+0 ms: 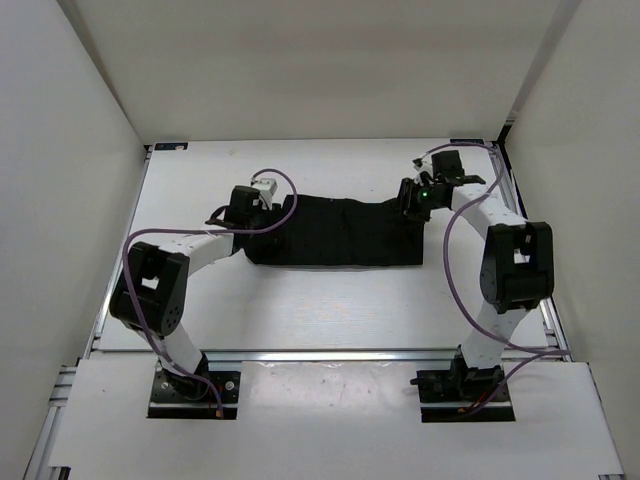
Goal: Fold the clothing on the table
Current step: Fold the skirt
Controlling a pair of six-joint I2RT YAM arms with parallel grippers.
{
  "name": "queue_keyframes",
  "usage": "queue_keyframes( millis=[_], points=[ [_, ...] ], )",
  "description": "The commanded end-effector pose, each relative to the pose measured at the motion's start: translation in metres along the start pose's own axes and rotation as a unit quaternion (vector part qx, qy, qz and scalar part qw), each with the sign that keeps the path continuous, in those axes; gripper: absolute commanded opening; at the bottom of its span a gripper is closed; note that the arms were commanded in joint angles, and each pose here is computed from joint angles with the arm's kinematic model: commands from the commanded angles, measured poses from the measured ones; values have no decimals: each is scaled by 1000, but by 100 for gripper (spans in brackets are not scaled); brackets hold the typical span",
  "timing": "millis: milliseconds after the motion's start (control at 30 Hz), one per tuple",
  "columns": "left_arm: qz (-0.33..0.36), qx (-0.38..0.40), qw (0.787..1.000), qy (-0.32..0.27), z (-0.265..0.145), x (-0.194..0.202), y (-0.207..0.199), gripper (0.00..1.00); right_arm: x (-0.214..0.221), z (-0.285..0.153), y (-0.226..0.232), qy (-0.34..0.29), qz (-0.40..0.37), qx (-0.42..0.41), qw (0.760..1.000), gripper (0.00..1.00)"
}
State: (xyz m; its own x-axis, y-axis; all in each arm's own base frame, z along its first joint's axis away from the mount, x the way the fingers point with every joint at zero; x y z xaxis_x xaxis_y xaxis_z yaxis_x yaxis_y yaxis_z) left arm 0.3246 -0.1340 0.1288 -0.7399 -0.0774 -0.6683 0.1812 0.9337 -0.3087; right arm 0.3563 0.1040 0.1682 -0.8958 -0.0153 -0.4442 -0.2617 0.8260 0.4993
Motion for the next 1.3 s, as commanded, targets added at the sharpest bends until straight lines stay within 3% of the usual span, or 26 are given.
queue_keyframes(
  millis=[0,100,267,367,433,700,967,1033,1100,1133,1267],
  points=[
    [7,-3,1000,-26,1,-6,7,56,-5,-31,5,-37,-7,-6,999,43],
    [-18,3,999,-38,1,-11,13,55,-2,-38,4,-45,-4,-10,999,43],
    [-18,10,999,-26,10,-12,8,42,-2,-46,1,-55,4,-14,998,43],
    [16,-2,1000,8,12,-4,-6,42,-3,-51,4,-64,5,-14,998,44],
    [32,-9,999,18,10,-3,-13,50,-4,-55,4,-67,5,-13,998,43],
    [-23,2,1000,17,-6,3,1,56,1,-49,7,-61,2,-18,998,44],
    [-8,-27,998,48,3,10,0,56,-1,-48,11,-62,3,-34,997,44],
    [-5,-24,998,49,6,10,-4,48,-2,-50,12,-65,1,-30,997,45],
    [-9,-24,998,52,4,12,-6,12,-2,-52,10,-68,2,-26,997,44],
    [-11,-26,999,47,4,11,-7,1,-2,-53,8,-69,5,-20,997,44],
    [-28,-22,999,37,-8,14,-6,0,6,-48,-3,-42,38,20,998,43]
  ],
)
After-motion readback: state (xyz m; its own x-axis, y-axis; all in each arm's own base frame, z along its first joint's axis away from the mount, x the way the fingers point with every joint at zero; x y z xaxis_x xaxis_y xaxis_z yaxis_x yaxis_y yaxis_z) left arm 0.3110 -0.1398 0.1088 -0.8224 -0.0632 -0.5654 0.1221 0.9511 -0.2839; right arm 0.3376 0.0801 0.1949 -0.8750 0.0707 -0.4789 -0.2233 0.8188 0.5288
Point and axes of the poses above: each gripper's point midway between its finger pads, its own z axis out along the fingers, its own y axis along the line the jaws close on, x = y × z, the point moved 10 cm from there along -z, back along the fingers, and after that the axes turned 8 degrees about -z, right-handed, at the moved point
